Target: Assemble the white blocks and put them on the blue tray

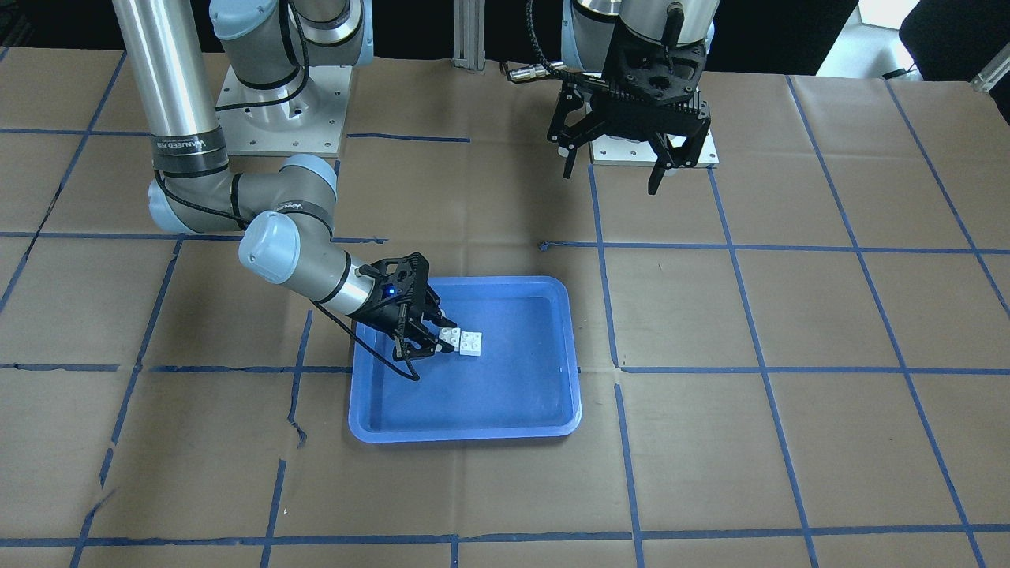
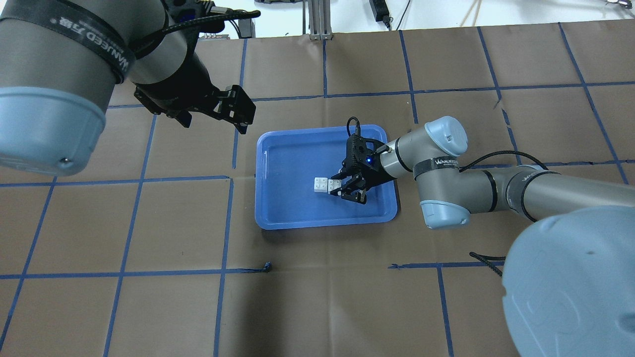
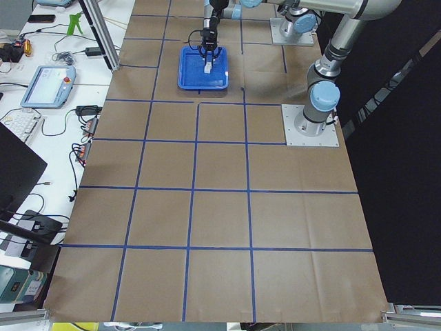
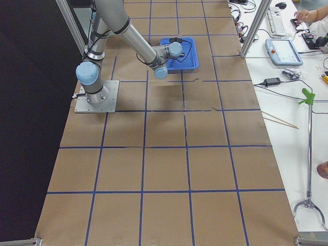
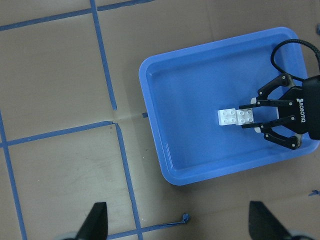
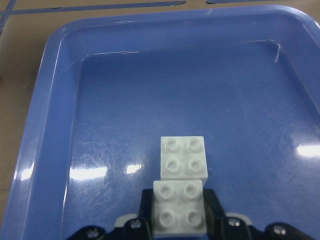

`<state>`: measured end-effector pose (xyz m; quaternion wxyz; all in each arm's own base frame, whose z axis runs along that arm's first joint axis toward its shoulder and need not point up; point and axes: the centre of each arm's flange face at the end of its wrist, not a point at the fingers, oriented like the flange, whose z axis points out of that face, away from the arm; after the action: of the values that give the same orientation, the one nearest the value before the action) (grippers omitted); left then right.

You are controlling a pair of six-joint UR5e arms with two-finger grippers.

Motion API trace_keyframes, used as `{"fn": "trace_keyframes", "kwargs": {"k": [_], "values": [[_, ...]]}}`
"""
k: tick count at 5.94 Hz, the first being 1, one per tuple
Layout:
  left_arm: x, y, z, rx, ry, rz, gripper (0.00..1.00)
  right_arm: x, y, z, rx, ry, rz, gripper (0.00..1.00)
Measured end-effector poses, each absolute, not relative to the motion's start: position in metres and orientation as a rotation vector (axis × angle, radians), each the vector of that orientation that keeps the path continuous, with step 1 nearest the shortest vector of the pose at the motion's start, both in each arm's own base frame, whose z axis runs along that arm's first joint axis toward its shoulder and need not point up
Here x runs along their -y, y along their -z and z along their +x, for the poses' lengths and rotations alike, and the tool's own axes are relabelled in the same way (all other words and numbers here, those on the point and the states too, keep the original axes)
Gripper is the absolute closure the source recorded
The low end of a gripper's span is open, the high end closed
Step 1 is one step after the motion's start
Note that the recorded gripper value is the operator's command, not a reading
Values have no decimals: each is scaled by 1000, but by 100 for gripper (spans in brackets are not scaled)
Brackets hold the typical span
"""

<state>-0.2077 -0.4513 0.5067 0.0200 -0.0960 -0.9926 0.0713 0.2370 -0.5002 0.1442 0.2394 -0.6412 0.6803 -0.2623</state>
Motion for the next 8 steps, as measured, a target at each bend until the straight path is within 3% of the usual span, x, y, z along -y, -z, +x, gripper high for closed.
{"fn": "trace_keyframes", "kwargs": {"k": [8], "values": [[451,-507,-208,3079,-224,-295,1,501,-144,238,-1852,753,-1762,67]]}}
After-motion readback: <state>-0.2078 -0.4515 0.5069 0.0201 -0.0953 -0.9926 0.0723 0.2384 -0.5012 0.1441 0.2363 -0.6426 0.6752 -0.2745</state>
